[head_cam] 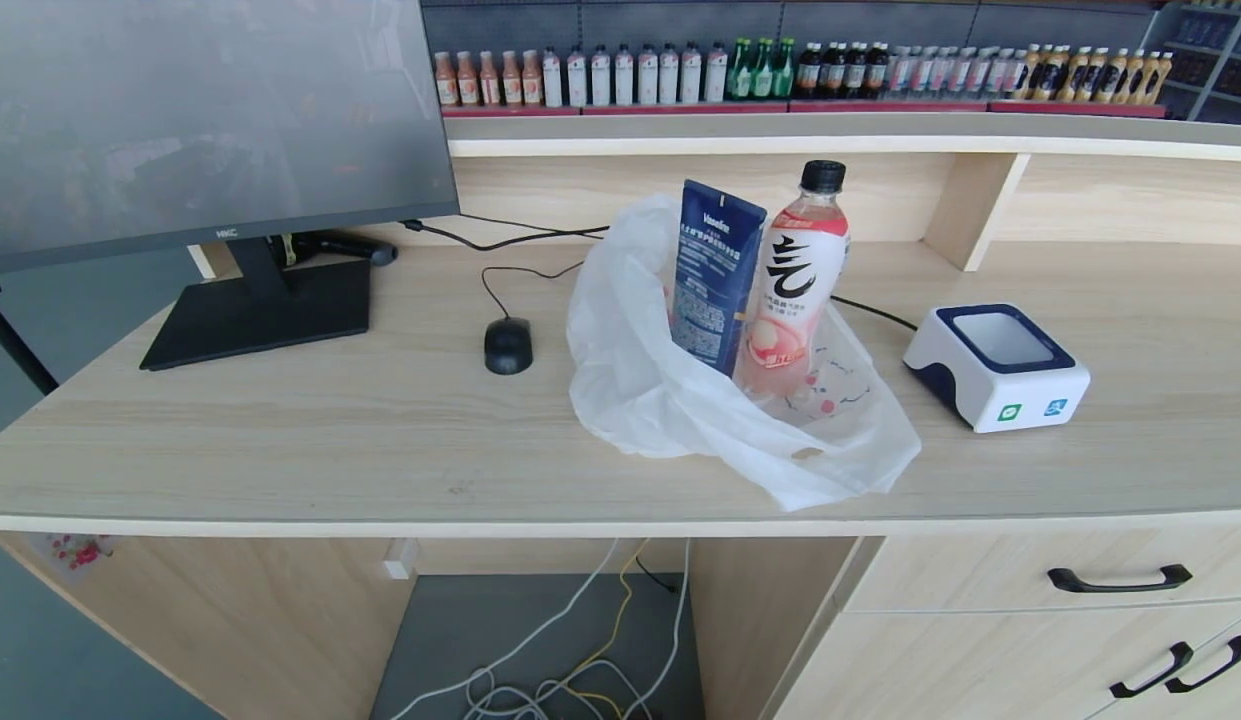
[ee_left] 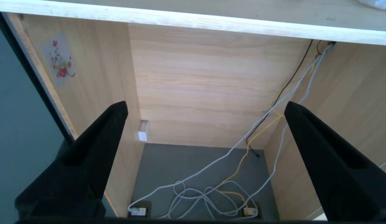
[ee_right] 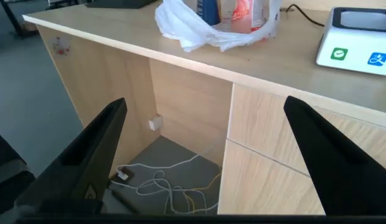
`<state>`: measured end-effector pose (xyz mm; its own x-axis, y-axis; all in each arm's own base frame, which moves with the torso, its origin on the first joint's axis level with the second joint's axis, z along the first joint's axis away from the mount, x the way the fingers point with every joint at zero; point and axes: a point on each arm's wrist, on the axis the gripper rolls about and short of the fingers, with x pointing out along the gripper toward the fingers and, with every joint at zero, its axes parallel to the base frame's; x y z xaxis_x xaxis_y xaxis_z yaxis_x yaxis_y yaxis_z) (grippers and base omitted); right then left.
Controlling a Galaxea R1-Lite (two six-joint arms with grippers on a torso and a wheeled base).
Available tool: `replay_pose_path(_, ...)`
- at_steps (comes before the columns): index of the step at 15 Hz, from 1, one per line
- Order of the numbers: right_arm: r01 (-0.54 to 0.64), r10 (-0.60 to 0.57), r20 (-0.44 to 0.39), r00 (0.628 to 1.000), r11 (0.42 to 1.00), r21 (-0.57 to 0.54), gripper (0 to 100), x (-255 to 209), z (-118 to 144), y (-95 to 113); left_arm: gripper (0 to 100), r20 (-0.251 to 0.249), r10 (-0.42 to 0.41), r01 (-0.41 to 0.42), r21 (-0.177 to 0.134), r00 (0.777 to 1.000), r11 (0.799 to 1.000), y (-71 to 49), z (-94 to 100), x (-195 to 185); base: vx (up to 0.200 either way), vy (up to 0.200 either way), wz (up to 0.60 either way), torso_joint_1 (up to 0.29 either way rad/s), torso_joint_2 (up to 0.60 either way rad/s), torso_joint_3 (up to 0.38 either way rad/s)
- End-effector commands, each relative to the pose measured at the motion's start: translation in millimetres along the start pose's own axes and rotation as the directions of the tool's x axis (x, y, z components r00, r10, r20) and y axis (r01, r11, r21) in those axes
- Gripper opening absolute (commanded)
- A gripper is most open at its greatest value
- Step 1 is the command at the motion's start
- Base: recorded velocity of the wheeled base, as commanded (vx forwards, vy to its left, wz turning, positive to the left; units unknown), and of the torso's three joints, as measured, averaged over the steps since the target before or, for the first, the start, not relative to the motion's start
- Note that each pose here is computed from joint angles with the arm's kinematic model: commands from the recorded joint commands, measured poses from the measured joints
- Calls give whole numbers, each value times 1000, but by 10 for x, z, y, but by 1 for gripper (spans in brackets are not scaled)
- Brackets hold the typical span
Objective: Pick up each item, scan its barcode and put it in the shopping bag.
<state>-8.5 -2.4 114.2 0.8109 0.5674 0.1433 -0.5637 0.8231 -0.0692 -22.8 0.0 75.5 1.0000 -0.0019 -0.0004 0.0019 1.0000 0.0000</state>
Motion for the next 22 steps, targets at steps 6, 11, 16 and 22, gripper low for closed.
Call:
replay_pose_path(6,60,-64,-140,988,998,-34,100,-196,-355,23,100,0,0,0,11,1000,1000,0,0,0,0,0,0,0,0,0)
replay_pose_path(11,324,-310,-221,925,946,29,100,-132,-349,54,100,-1,0,0,9,1000,1000,0,-2,0,0,0,0,0,0,0)
replay_pose_path(16,485,-470,-293,832,874,-26,100,-70,-349,53,100,0,0,0,0,1000,1000,0,0,0,0,0,0,0,0,0)
replay_pose_path(22,565,-568,-154,809,822,-65,100,-155,-356,127,100,0,0,0,-3,1000,1000,0,0,0,0,0,0,0,0,0)
